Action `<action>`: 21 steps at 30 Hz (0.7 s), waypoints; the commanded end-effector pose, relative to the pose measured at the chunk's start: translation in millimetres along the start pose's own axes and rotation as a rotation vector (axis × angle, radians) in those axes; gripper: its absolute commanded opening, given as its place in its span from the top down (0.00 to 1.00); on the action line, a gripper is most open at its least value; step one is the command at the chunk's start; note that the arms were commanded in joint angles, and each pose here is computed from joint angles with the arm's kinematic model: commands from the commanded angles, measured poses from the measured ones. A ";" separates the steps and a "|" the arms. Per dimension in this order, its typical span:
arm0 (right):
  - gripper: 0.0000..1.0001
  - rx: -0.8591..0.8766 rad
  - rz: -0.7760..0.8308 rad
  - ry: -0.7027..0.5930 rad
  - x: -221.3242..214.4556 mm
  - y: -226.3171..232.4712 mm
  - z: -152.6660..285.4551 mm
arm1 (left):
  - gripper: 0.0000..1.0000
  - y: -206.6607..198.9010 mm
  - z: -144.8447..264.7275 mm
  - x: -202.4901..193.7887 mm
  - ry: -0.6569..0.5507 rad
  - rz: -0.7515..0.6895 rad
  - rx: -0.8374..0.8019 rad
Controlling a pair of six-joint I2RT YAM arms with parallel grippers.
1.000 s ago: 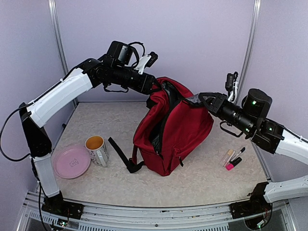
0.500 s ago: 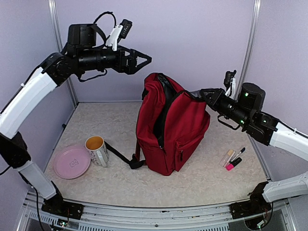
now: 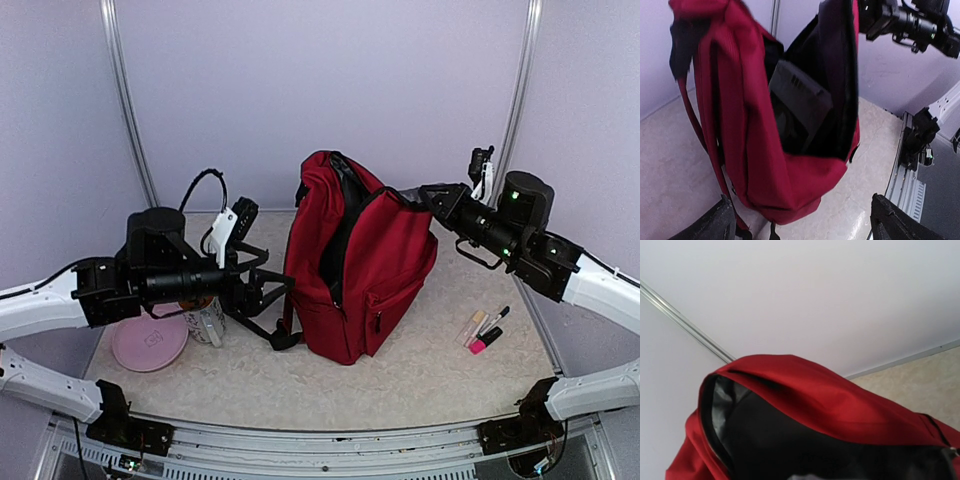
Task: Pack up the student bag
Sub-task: Hold the student bag at the center of the board.
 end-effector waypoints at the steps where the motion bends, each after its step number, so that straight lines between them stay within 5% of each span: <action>1: 1.00 0.027 -0.006 -0.068 17.4 7.0 11.0 | 0.09 -4.3 -6.2 -25.1 -0.168 0.050 -0.026; 11: 1.00 0.018 0.008 -0.049 12.4 2.6 9.1 | 0.01 1.9 -54.3 -83.7 -0.200 -0.008 -0.110; 16: 1.00 0.003 0.005 -0.053 11.7 -1.6 10.0 | 0.01 -8.9 -93.4 -107.7 -0.122 -0.063 -0.140; 21: 1.00 0.007 0.014 -0.034 8.4 -1.3 7.1 | 0.10 -17.8 -106.7 -101.2 -0.100 -0.117 -0.182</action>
Point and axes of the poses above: each gripper's point midway between its finger pads, its own z axis back along the fingers, its own y axis along the line the jaws close on, x = y × z, the point moved 2 cm from there along z, back along the fingers, and after that the axes turned 10 degrees about -z, right-handed, at the moved point
